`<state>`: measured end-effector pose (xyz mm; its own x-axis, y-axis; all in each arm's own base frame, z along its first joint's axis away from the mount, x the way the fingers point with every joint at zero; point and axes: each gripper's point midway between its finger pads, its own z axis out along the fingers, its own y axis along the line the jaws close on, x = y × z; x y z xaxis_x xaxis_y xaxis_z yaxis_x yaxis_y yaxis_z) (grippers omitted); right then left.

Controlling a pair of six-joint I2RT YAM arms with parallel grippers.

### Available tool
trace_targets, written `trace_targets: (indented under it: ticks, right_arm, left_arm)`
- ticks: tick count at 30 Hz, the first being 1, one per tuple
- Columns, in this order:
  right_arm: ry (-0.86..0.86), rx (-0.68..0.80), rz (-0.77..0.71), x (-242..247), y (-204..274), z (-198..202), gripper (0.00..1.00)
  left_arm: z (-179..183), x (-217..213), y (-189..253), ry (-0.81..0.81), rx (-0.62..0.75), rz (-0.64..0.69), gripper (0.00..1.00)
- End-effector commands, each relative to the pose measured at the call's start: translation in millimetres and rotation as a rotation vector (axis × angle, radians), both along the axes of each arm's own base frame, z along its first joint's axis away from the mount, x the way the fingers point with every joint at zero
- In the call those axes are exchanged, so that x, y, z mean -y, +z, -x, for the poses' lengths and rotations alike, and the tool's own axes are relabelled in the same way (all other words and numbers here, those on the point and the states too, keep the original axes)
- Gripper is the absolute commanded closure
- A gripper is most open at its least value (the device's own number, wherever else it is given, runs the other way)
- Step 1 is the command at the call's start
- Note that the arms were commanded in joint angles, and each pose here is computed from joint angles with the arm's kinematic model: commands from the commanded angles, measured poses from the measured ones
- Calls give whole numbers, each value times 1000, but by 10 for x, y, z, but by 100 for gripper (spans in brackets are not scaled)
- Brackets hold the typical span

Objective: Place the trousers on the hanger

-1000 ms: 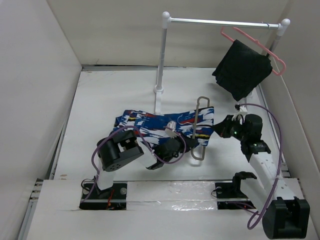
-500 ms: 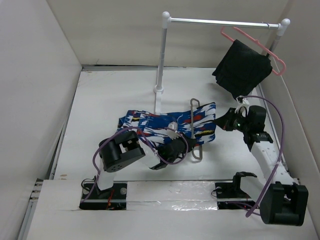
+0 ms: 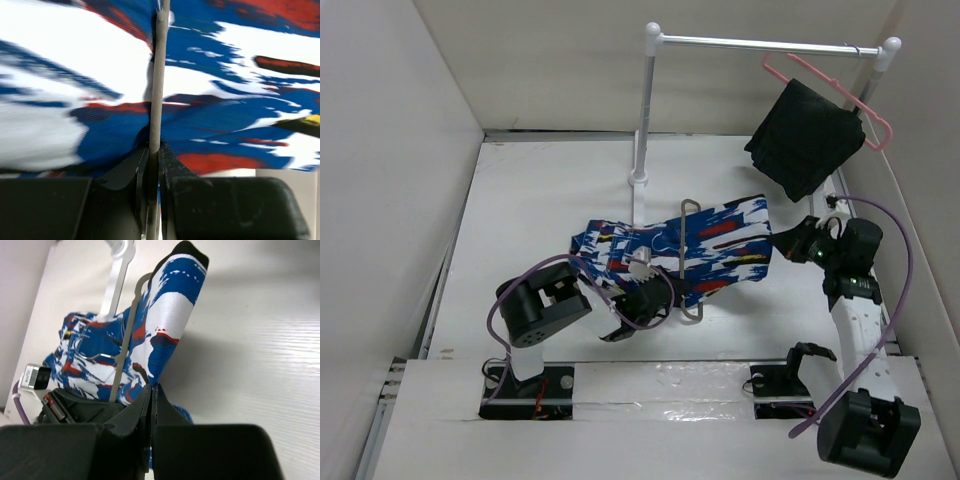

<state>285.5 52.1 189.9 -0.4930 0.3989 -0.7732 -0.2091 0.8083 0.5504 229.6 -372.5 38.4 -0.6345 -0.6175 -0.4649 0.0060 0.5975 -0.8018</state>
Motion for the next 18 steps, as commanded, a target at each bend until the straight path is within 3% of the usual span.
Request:
trace_targets:
  ticks: [1, 12, 18]
  right_arm:
    - [-103, 234, 65, 357, 647, -217, 100]
    - [-188, 230, 92, 594, 619, -203, 100]
    - [-132, 210, 70, 522, 459, -217, 100]
  left_arm:
    - [-37, -739, -546, 129, -49, -304, 100]
    - [-101, -1111, -483, 213, -28, -366, 100]
    - [-163, -917, -208, 173, 50, -348, 100]
